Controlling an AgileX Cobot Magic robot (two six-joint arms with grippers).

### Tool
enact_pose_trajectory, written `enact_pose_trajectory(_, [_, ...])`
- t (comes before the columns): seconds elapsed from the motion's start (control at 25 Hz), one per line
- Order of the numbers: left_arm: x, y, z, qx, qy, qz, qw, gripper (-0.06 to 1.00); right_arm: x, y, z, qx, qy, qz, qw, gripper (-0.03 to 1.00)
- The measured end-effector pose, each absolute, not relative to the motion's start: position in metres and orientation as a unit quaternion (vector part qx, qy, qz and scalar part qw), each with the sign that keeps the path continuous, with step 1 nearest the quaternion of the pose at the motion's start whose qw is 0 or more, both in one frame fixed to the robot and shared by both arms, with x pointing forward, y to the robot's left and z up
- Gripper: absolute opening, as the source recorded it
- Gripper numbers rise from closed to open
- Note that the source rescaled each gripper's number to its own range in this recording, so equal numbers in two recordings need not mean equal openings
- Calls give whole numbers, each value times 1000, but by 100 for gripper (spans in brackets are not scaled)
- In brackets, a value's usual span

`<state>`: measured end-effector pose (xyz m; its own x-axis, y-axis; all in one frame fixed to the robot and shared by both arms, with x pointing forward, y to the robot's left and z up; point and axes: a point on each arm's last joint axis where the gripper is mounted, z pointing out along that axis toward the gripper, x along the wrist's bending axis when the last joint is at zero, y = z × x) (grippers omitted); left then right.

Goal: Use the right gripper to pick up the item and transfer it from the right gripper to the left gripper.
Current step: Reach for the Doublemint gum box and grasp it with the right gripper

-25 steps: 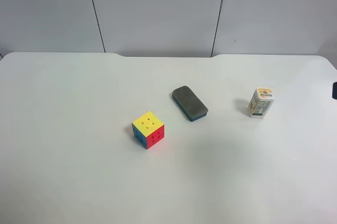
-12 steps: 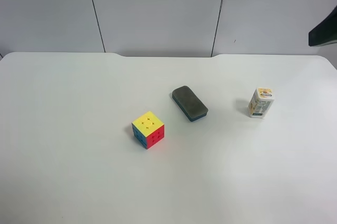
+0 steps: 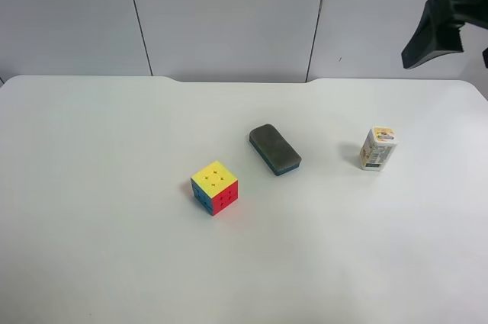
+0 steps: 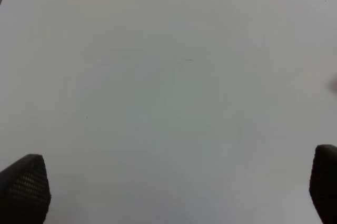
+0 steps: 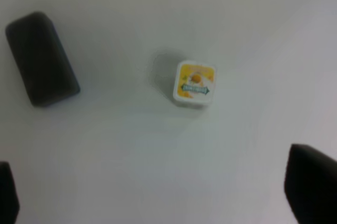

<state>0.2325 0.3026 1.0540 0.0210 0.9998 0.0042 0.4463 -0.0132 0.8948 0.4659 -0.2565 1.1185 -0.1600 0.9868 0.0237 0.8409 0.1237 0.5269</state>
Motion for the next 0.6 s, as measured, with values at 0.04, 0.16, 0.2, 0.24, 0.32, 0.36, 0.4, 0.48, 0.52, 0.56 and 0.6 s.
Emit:
enact_pose_trajectory(0.04, [232, 303, 1054, 608, 594, 369, 375, 100, 470, -253, 1115, 624, 737, 203, 162, 100])
enact_pose_trajectory(0.16, [232, 303, 1054, 608, 594, 369, 375, 100, 482, -247, 1108, 636, 738, 178, 141, 100])
enact_pose_trajectory(0.2, [232, 303, 1054, 608, 594, 369, 375, 100, 485, -246, 1106, 641, 736, 172, 134, 100])
enact_pose_trajectory(0.24, [232, 303, 1054, 608, 594, 369, 375, 100, 489, -245, 1104, 646, 734, 167, 130, 100])
enact_pose_trajectory(0.32, [232, 303, 1054, 608, 594, 369, 375, 100, 496, -243, 1102, 650, 733, 158, 122, 100])
enact_pose_trajectory(0.36, [232, 303, 1054, 608, 594, 369, 375, 100, 499, -242, 1101, 652, 733, 153, 118, 100])
enact_pose_trajectory(0.4, [232, 303, 1054, 608, 594, 369, 375, 100, 502, -242, 1099, 653, 733, 151, 115, 100])
enact_pose_trajectory(0.48, [232, 303, 1054, 608, 594, 369, 375, 100, 508, -240, 1094, 655, 734, 142, 109, 100])
enact_pose_trajectory(0.52, [232, 303, 1054, 608, 594, 369, 375, 100, 511, -240, 1090, 656, 735, 137, 105, 100])
enact_pose_trajectory(0.56, [232, 303, 1054, 608, 594, 369, 375, 100, 513, -239, 1086, 657, 736, 131, 101, 100])
enact_pose_trajectory(0.6, [232, 303, 1054, 608, 594, 369, 375, 100, 516, -238, 1082, 658, 737, 125, 96, 100])
